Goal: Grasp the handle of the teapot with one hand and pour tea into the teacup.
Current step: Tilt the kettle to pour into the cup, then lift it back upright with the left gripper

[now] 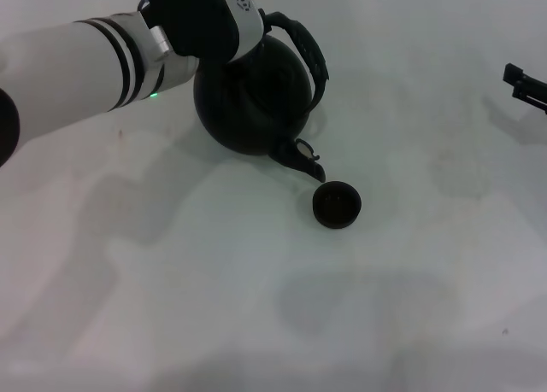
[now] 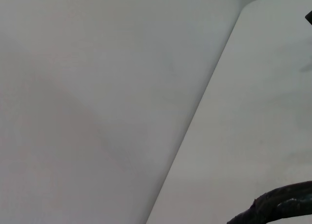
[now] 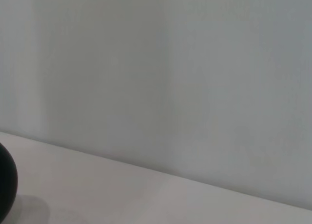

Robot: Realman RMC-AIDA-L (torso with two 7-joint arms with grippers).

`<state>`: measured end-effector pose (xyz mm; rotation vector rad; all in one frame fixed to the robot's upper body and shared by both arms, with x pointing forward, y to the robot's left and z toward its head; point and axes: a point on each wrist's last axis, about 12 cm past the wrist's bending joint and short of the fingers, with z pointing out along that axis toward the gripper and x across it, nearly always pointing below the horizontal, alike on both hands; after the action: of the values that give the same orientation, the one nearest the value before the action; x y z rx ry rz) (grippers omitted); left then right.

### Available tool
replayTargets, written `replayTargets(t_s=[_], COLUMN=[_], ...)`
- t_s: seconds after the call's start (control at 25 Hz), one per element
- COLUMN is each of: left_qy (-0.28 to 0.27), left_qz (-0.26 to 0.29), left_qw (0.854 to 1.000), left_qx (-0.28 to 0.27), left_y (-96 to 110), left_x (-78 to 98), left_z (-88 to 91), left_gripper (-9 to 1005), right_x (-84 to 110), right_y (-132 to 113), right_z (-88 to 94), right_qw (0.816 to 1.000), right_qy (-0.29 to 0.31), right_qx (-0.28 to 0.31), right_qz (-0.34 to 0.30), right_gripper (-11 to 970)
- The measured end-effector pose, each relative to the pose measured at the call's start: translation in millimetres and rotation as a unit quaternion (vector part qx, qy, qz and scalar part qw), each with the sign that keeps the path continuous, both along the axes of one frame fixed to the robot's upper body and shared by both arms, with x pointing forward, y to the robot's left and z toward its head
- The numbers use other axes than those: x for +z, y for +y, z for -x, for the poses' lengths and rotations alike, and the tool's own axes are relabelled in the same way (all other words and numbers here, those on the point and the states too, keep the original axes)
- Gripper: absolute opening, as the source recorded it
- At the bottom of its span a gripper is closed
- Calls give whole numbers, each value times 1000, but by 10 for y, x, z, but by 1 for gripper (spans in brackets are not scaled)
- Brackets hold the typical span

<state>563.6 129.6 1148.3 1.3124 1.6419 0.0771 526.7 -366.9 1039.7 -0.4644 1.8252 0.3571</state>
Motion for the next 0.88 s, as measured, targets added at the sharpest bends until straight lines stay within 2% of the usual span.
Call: replayTargets(t_s=[0.88], left_qy=[-20], left_qz=[-12], left_qw=[1000], left_qx=[-11], left_y=[-128], left_x=[64], left_z=[4], left_gripper=[92], right_x=[-8], right_y=[-14], right_z=[-53], right_qw=[1000], right_qy=[5], right_qx=[-13], right_qz=[10], right_gripper=[855])
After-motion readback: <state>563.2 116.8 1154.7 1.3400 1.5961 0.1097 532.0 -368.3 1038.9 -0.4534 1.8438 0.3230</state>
